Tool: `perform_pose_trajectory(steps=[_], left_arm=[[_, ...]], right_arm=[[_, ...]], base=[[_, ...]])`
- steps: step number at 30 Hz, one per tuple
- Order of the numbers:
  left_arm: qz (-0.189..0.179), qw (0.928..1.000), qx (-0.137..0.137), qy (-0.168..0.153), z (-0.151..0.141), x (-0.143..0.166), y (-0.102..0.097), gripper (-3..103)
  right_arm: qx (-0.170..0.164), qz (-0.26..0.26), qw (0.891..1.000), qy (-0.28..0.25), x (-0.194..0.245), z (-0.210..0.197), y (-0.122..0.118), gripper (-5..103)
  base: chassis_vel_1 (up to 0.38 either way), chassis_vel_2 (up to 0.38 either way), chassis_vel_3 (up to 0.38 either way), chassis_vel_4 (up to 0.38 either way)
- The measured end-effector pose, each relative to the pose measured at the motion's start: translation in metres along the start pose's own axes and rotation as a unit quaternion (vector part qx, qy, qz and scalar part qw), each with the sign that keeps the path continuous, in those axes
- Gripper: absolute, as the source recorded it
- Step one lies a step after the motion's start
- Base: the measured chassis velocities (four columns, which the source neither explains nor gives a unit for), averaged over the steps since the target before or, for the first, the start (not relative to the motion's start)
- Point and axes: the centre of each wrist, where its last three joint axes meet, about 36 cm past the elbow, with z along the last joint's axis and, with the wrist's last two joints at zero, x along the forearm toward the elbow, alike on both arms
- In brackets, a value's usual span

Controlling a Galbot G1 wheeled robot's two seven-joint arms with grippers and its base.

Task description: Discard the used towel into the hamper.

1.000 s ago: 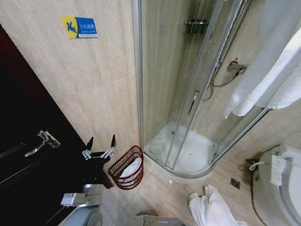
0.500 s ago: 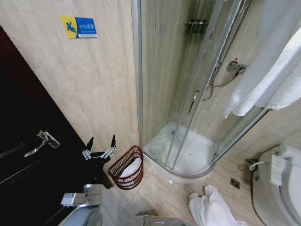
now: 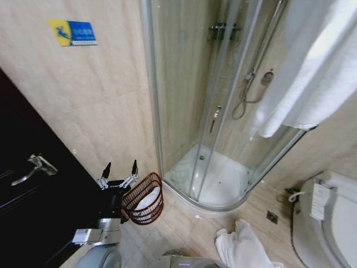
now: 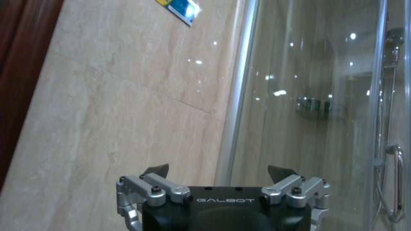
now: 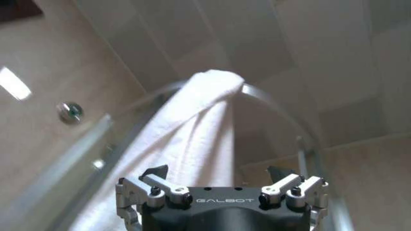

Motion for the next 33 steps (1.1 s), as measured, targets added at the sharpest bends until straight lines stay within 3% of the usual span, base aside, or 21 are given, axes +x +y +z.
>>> perform_pose_trajectory(steps=[4, 7, 14, 22, 33], left_arm=[[0.000, 1.0000, 0.000, 0.000, 0.000, 0.000, 0.000, 100], [0.000, 1.0000, 0.000, 0.000, 0.000, 0.000, 0.000, 100], [0.000, 1.0000, 0.000, 0.000, 0.000, 0.000, 0.000, 100], [0.000, 1.0000, 0.000, 0.000, 0.000, 0.000, 0.000, 100], [0.000, 1.0000, 0.000, 0.000, 0.000, 0.000, 0.000, 100]], right_arm=[[-0.047, -0.020, 0.999, -0.015, -0.011, 0.013, 0.004, 100], [-0.064, -0.022, 0.998, -0.019, -0.019, 0.021, 0.005, 100], [-0.067, -0.013, 0.997, -0.027, -0.045, 0.038, -0.003, 100], [-0.095, -0.016, 0.995, -0.036, -0.090, 0.059, -0.003, 100], [-0.065, 0.015, 0.995, -0.070, -0.157, 0.026, -0.030, 100]], base=[[0.077, 0.031, -0.022, 0.014], [0.068, 0.059, -0.041, -0.009], [0.029, 0.048, 0.031, 0.033], [0.029, 0.053, 0.064, 0.060], [0.004, 0.002, 0.005, 0.004]])
